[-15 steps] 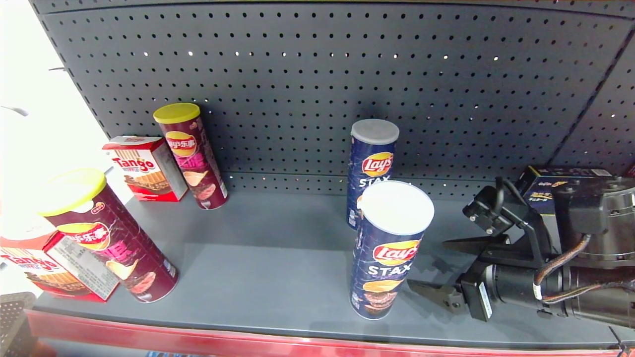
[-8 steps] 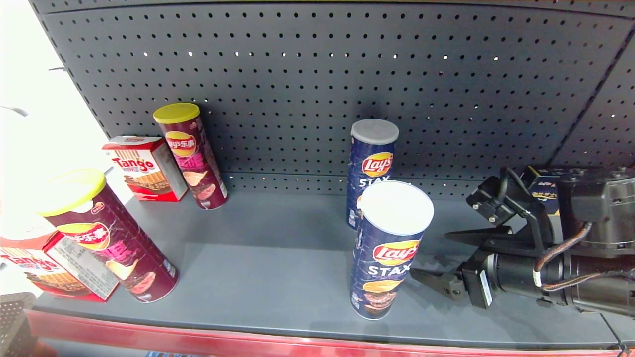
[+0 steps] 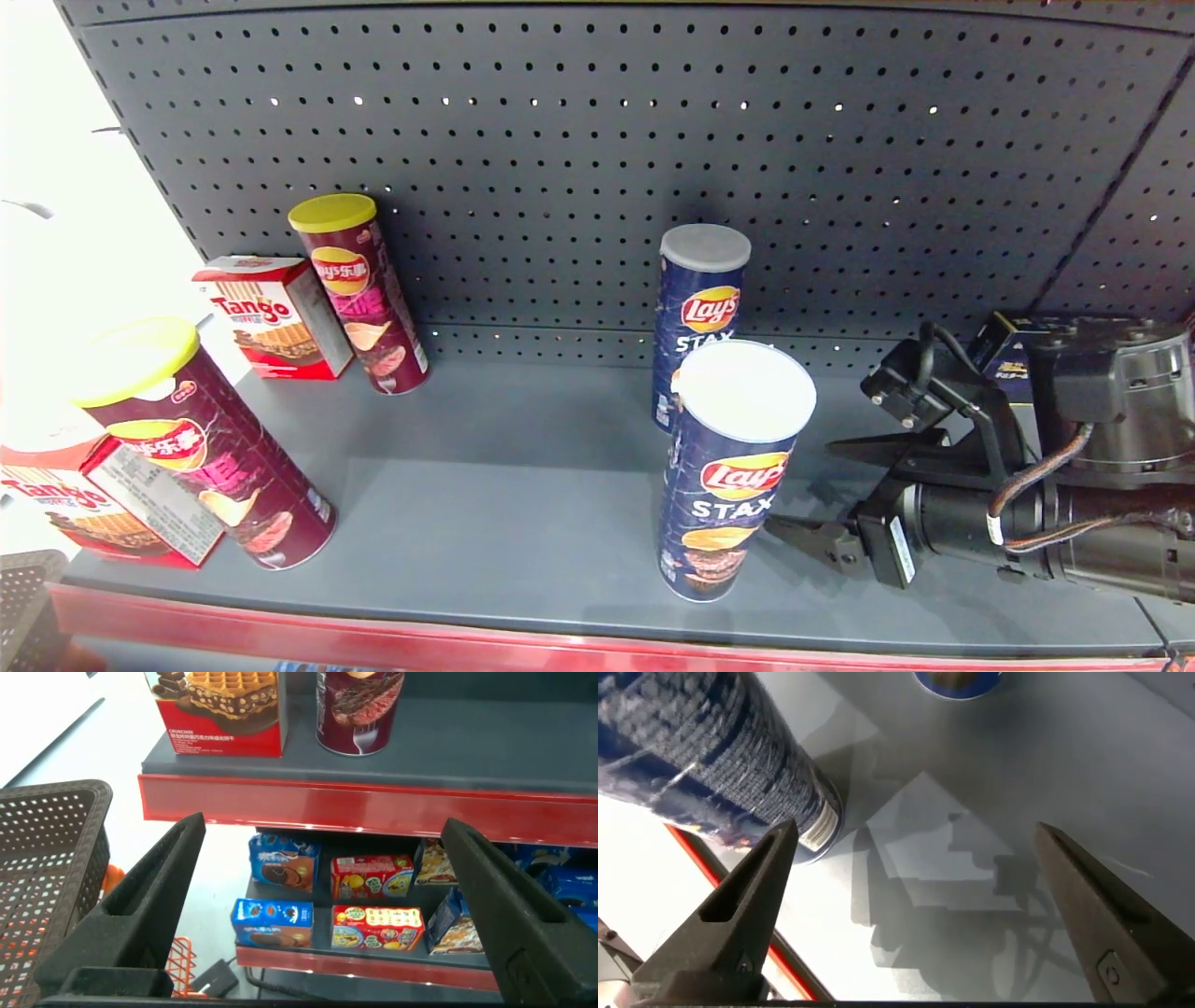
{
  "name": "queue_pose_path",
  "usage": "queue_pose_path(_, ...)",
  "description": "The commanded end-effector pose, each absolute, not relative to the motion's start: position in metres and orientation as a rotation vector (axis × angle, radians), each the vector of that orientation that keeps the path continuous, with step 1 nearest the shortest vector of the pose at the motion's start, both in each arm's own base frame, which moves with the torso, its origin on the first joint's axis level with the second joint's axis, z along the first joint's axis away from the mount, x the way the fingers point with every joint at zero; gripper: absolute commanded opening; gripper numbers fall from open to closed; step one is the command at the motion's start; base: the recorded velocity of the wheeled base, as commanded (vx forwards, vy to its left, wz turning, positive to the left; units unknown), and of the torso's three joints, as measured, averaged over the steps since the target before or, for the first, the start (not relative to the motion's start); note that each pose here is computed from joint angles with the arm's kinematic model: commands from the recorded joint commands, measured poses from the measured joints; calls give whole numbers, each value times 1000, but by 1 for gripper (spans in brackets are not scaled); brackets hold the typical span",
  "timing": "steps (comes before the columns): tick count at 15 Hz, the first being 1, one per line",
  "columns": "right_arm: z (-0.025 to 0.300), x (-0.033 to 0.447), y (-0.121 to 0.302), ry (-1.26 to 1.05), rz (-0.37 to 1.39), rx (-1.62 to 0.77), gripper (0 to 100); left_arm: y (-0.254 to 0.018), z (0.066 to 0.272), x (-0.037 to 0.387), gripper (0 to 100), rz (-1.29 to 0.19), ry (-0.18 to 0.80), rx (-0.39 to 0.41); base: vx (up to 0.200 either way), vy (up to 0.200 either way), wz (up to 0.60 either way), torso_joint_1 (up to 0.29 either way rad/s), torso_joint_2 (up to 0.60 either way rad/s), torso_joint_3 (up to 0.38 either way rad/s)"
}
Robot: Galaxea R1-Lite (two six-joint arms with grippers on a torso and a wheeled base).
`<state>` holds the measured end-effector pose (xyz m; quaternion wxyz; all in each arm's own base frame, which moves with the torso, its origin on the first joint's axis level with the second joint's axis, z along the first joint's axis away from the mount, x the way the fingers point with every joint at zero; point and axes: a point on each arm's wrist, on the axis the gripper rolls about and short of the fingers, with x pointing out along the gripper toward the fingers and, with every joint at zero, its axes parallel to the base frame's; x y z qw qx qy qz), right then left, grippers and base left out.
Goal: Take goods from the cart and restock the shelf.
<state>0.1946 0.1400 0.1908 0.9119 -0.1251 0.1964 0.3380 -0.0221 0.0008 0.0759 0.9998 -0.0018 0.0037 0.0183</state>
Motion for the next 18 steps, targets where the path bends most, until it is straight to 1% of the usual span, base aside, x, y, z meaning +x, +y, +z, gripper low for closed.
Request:
queue_pose_path(1,192,196,141,402,698,-258,100,1,76,-22,100,35,9,-4,0,0,0,0,0,0)
queue_pose_path(7,190,196,141,407,698,-259,100,1,76,-22,100,37,9,-4,0,0,0,0,0,0)
queue_pose_path(9,192,195,135,399,678,-250,100,1,76,-22,100,38,8,-4,0,0,0,0,0,0)
queue_pose_path(10,198,195,125,377,643,-235,100,1,76,-22,100,38,8,-6,0,0,0,0,0,0)
queue_pose_path(14,241,181,61,179,388,-156,100,1,76,-22,100,37,8,-4,0,0,0,0,0,0)
queue_pose_path(15,258,158,35,85,273,-140,100,1,76,-22,100,35,9,-4,0,0,0,0,0,0)
queue_pose_path(16,263,140,22,36,212,-138,100,1,76,-22,100,34,9,-4,0,0,0,0,0,0)
queue_pose_path(17,263,110,12,-27,144,-137,100,1,76,-22,100,34,9,-4,0,0,0,0,0,0)
queue_pose_path(18,253,83,7,-64,82,-135,100,1,76,-22,100,34,9,-4,0,0,0,0,0,0)
